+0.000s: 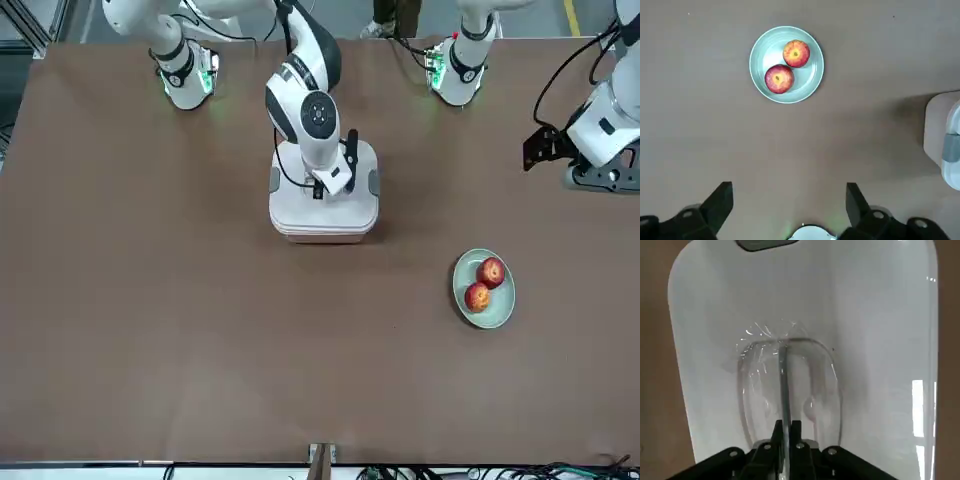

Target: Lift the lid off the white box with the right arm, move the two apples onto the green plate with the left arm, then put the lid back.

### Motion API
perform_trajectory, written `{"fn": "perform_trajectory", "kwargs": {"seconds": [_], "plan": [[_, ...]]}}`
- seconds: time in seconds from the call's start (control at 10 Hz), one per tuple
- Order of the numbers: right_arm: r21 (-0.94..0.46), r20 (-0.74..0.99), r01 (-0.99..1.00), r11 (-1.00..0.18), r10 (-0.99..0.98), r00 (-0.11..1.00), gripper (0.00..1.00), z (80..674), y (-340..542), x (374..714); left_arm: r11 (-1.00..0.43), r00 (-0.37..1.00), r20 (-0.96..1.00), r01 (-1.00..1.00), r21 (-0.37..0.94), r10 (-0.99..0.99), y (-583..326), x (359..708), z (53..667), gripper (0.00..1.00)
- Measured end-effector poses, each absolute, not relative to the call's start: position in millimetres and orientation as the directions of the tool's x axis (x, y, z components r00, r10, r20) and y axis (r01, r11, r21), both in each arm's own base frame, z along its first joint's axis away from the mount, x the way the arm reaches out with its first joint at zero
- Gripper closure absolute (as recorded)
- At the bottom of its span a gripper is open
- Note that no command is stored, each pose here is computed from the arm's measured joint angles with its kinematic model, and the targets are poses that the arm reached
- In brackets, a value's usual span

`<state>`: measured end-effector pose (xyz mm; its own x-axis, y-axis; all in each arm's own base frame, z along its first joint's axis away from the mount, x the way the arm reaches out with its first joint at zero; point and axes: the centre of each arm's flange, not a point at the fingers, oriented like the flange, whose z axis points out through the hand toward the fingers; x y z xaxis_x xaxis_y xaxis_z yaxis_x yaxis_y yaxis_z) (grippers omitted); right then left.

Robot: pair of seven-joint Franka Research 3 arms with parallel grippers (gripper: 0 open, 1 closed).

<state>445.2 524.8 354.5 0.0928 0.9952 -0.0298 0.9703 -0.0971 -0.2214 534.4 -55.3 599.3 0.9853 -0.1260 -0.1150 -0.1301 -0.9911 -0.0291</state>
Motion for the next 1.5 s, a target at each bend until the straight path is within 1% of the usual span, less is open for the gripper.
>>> {"fn": "perform_trajectory", "kwargs": {"seconds": [0.9,1.3,1.5], "plan": [[-0.203,-0.041,0.977,-0.061,0.998,0.054,0.93,353.5,527.2,444.0,-0.992,0.987,-0.108,-0.126,-0.03,-0.122,-53.3,533.6,605.5,0.0],[-0.2,-0.045,0.978,-0.06,0.998,0.052,0.92,353.2,527.6,443.4,-0.992,0.988,-0.092,-0.124,0.004,-0.124,-59.1,534.2,607.8,0.0],[-0.198,-0.055,0.978,-0.062,0.997,0.052,0.66,348.3,526.9,444.4,-0.992,0.989,-0.086,-0.123,0.015,-0.123,-60.3,534.0,610.0,0.0]]}}
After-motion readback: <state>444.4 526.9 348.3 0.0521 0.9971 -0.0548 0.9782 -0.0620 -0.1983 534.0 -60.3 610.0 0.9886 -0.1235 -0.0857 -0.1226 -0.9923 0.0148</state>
